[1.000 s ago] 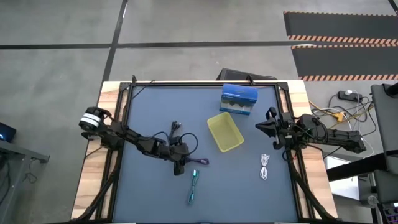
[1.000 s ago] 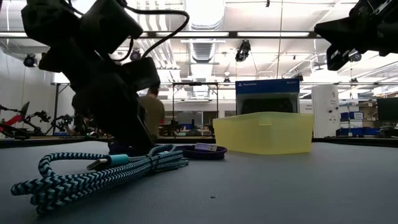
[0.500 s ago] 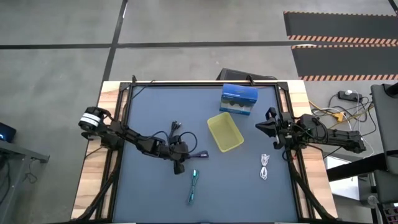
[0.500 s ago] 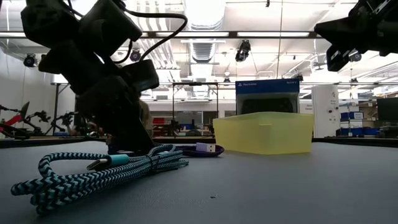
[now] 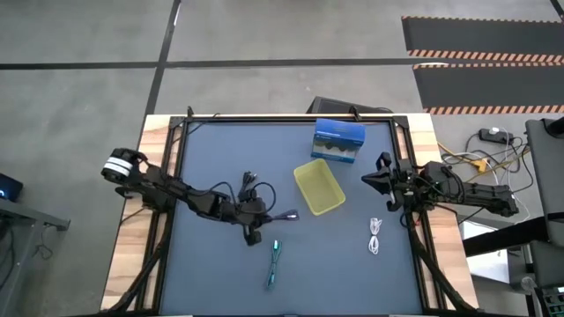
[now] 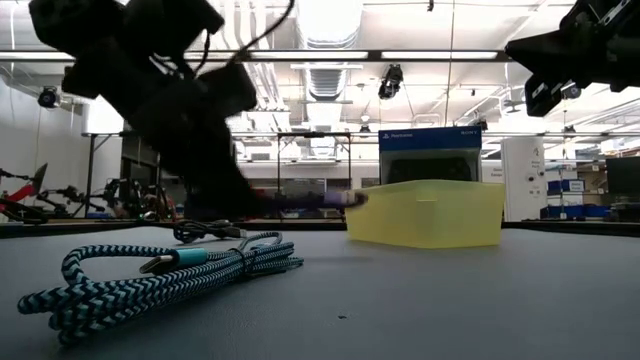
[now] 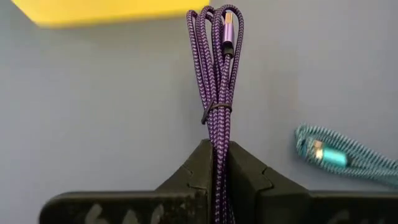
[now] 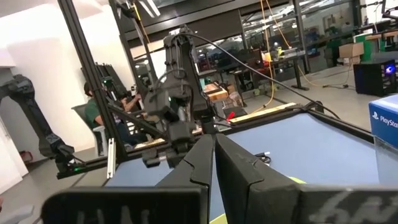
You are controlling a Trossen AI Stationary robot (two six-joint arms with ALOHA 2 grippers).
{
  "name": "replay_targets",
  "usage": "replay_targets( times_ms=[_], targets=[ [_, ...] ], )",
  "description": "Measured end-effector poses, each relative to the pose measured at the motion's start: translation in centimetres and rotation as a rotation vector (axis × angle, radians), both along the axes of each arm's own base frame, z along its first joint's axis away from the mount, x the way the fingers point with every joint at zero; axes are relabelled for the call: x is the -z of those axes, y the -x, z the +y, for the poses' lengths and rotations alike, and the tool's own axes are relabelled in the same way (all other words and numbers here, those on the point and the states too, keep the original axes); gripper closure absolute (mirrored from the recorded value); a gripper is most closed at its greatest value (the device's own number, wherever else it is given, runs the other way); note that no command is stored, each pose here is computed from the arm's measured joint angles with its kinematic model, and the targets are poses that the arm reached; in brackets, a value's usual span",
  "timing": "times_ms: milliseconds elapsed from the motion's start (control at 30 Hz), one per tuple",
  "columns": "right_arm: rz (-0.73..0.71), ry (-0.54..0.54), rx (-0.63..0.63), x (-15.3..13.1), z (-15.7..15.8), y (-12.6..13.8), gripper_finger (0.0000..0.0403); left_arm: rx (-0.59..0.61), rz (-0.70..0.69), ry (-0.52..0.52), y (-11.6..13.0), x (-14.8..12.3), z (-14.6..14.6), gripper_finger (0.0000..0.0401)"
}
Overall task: Pick and place USB-C Cables
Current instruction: Put the purple charger cable into the yellow bin
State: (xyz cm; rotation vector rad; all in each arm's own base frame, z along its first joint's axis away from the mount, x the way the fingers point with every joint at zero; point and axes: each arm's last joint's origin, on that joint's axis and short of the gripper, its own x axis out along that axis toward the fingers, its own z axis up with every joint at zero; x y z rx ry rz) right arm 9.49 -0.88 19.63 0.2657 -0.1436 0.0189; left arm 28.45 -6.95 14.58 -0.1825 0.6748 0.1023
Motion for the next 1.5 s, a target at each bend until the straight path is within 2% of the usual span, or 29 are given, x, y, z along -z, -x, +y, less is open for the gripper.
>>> replay_targets(
  times_ms=[233,533,700,1000,1267,1500],
  targets=[
    [0.002,-0.001,0.0,0.0,0.0,0.0,0.039,0.015,-0.17,-0.04,0.1,-3.3,0.2,0.0388],
    [-0.042,0.003,-0.003,-0.4,0.0,0.1,0.039,0.033,-0.27,-0.083,-0.1,-5.9,0.2,0.0388],
    [-0.063,0.01,-0.016,-0.7,0.1,0.1,0.039,0.066,-0.292,-0.138,-0.6,-7.1,0.0,0.0388],
    [-0.268,0.121,-0.205,-2.6,0.7,0.8,0.039,0.142,-0.281,-0.28,-1.7,-9.3,0.0,0.0388],
    [-0.372,0.125,-0.238,-3.5,0.9,1.3,0.039,0.223,-0.203,-0.437,-2.7,-12.0,1.1,0.0389],
    [-0.402,0.119,-0.242,-3.8,0.9,1.5,0.039,0.338,-0.242,-0.532,-3.6,-14.8,2.6,0.0389]
  ],
)
